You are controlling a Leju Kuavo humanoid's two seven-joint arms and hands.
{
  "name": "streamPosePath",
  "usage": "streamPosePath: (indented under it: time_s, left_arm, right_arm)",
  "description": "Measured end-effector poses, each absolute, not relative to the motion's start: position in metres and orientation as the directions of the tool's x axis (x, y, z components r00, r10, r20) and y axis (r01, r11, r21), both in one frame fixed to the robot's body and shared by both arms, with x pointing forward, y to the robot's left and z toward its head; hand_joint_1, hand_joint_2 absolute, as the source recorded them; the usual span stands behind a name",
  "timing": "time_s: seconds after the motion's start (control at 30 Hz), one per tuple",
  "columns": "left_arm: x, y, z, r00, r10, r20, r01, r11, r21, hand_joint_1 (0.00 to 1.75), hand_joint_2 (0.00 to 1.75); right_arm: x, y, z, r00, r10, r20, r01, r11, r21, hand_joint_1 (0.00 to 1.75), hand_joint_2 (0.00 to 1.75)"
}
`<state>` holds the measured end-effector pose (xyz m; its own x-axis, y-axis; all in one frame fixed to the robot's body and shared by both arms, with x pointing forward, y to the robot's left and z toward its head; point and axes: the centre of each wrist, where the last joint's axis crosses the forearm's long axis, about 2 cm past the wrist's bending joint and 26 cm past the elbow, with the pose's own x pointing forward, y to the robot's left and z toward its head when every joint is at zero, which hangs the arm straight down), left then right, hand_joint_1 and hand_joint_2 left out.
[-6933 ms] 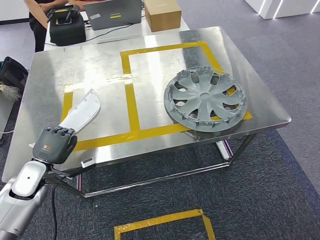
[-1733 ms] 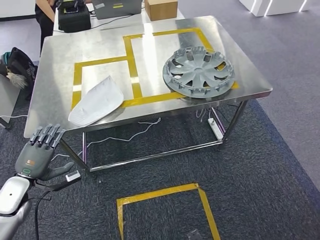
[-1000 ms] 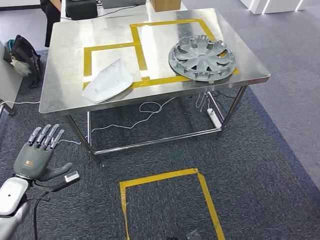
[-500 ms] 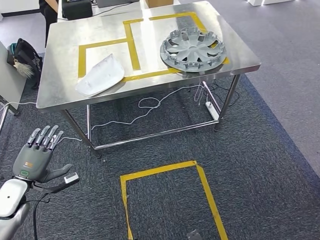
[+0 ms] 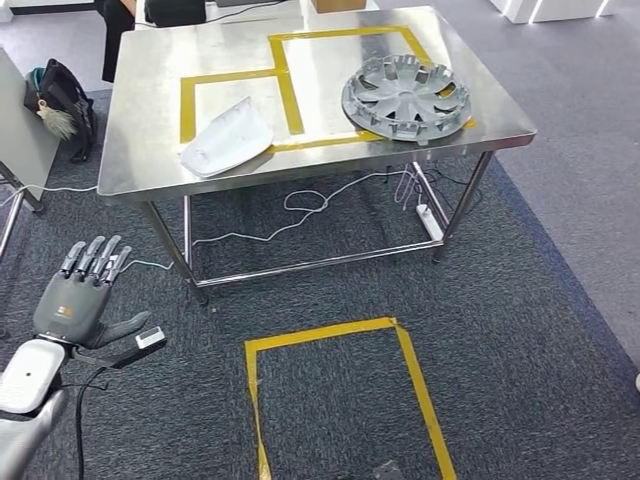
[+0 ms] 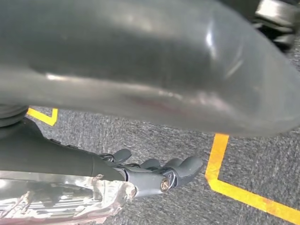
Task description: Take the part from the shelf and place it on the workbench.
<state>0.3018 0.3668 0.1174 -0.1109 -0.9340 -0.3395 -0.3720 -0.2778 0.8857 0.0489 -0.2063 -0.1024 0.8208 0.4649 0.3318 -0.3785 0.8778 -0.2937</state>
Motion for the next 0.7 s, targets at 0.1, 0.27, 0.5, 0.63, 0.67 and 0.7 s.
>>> streamPosePath:
  time_s: [0.1,0.27,0.5,0.63,0.67,0.7]
  left_arm:
    - [0.305,0.360,0.117,-0.119,-0.934,-0.338,-0.374,-0.273,0.886,0.00,0.00]
    - [0.310,0.355,0.120,-0.132,-0.931,-0.340,-0.388,-0.267,0.882,0.00,0.00]
    - [0.310,0.350,0.118,-0.147,-0.928,-0.342,-0.382,-0.265,0.885,0.00,0.00]
    - [0.310,0.348,0.116,-0.151,-0.927,-0.342,-0.377,-0.266,0.887,0.00,0.00]
    - [0.310,0.348,0.116,-0.151,-0.928,-0.342,-0.379,-0.265,0.887,0.00,0.00]
    - [0.311,0.348,0.116,-0.151,-0.928,-0.342,-0.380,-0.264,0.886,0.00,0.00]
  right_arm:
    - [0.048,-0.209,-0.103,0.820,0.469,0.329,-0.382,0.876,-0.296,0.00,0.00]
    - [0.047,-0.211,-0.104,0.819,0.472,0.326,-0.386,0.874,-0.297,0.00,0.00]
    - [0.042,-0.214,-0.104,0.821,0.477,0.314,-0.391,0.871,-0.299,0.00,0.00]
    - [0.042,-0.215,-0.105,0.818,0.484,0.313,-0.396,0.866,-0.304,0.00,0.00]
    - [0.043,-0.215,-0.105,0.817,0.485,0.313,-0.397,0.865,-0.306,0.00,0.00]
    - [0.043,-0.216,-0.105,0.816,0.487,0.312,-0.398,0.864,-0.308,0.00,0.00]
